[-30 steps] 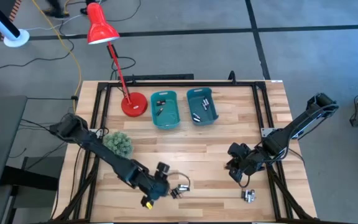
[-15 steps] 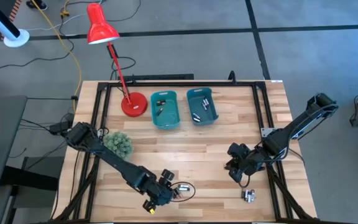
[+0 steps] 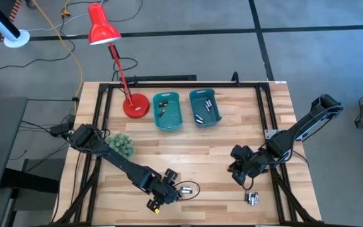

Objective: Sort batteries
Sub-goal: Put the black battery into the green bin

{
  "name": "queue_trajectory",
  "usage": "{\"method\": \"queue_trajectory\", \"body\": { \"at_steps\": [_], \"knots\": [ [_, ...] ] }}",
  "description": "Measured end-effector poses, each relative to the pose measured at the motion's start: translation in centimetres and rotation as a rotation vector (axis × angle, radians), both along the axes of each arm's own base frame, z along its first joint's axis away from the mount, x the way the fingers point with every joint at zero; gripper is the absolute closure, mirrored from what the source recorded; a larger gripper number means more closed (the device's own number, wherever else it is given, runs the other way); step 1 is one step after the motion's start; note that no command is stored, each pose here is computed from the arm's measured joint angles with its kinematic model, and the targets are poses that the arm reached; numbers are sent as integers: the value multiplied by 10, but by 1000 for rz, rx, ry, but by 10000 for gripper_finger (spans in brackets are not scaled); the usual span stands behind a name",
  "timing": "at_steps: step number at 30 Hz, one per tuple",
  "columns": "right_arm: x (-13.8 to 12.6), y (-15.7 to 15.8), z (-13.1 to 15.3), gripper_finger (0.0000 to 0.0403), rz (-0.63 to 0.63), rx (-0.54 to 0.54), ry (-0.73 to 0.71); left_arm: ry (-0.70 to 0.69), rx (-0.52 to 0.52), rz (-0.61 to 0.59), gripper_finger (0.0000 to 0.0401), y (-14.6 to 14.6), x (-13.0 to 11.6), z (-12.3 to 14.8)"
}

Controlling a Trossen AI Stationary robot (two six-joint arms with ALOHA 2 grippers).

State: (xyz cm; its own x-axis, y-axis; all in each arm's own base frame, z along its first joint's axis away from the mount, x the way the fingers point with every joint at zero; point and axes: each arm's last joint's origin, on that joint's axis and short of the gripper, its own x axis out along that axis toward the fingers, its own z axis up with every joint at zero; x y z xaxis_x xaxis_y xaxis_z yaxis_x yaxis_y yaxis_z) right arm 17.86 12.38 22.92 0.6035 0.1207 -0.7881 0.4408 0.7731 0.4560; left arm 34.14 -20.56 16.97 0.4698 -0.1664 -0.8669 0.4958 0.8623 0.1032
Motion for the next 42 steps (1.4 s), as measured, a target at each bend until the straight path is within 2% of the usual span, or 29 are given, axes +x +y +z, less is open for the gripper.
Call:
{"method": "queue_trajectory", "body": {
  "at_steps": [42],
  "knots": [
    [1,0,1,294,11,-3,-10,1,-15,32,223,0,1,0]
  ]
}}
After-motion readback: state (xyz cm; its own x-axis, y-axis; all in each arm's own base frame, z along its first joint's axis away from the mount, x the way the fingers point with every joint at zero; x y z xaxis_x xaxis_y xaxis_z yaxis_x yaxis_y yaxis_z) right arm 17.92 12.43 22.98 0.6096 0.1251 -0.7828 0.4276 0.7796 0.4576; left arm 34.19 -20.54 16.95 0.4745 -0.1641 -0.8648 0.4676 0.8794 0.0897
